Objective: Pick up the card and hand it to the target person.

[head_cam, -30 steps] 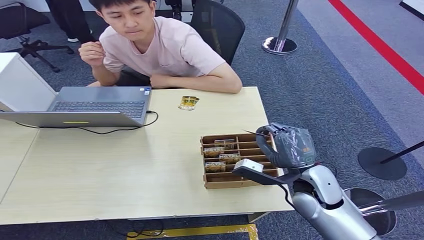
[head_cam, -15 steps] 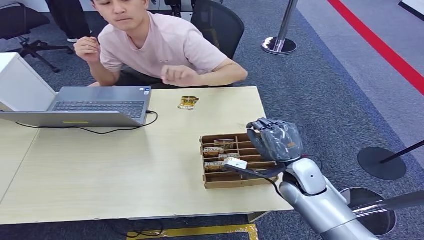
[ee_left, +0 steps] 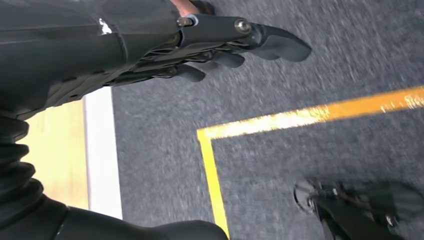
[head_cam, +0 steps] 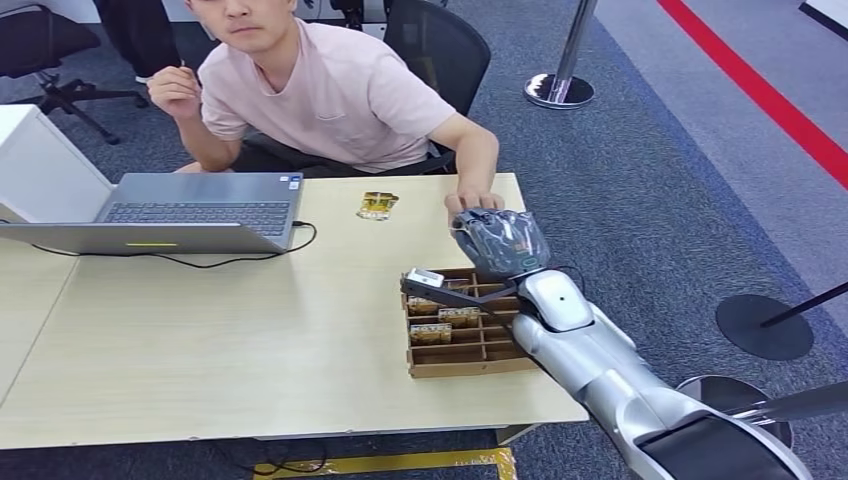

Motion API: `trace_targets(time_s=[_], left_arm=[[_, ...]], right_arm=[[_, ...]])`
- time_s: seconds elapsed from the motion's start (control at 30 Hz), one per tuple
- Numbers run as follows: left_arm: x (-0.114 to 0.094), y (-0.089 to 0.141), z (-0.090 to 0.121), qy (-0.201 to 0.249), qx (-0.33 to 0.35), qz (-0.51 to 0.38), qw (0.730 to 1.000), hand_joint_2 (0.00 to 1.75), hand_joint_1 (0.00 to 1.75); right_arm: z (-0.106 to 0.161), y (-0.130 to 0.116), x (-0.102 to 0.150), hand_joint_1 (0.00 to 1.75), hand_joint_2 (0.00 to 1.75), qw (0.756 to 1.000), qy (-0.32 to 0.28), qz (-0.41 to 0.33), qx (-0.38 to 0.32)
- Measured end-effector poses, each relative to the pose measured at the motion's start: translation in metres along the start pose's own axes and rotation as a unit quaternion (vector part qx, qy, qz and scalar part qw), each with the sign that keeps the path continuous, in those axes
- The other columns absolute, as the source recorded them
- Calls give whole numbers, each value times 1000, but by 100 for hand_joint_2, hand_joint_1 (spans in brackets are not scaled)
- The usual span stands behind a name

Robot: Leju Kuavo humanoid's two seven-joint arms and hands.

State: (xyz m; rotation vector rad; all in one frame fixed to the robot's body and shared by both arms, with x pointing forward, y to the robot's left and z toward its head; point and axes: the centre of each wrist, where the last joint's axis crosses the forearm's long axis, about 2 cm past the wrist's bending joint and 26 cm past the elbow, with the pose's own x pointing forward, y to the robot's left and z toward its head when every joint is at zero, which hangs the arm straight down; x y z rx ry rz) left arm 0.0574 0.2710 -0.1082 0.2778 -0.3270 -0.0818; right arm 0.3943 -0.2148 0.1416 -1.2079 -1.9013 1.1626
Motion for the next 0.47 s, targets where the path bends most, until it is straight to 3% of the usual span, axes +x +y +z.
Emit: trace_targets(time_s=[0.1,0.23,0.37,0.43,0.47], left_arm=[[0,0,0,1,-15,3,1000,175,0],[0,-1,0,0,-34,5,999,175,0],[0,0,0,0,-41,7,999,175,0],[0,0,-1,2,-37,11,999,87,0],[0,0,-1,3,-36,13,999,58,0]], right_arm=[[-9,3,4,155,175,1000,2,-1,15],[-18,4,8,0,175,1000,5,-1,26],[-24,5,10,0,175,999,5,-1,33],[-26,5,10,0,175,999,5,-2,34],[-27,5,10,0,175,999,5,-2,34]])
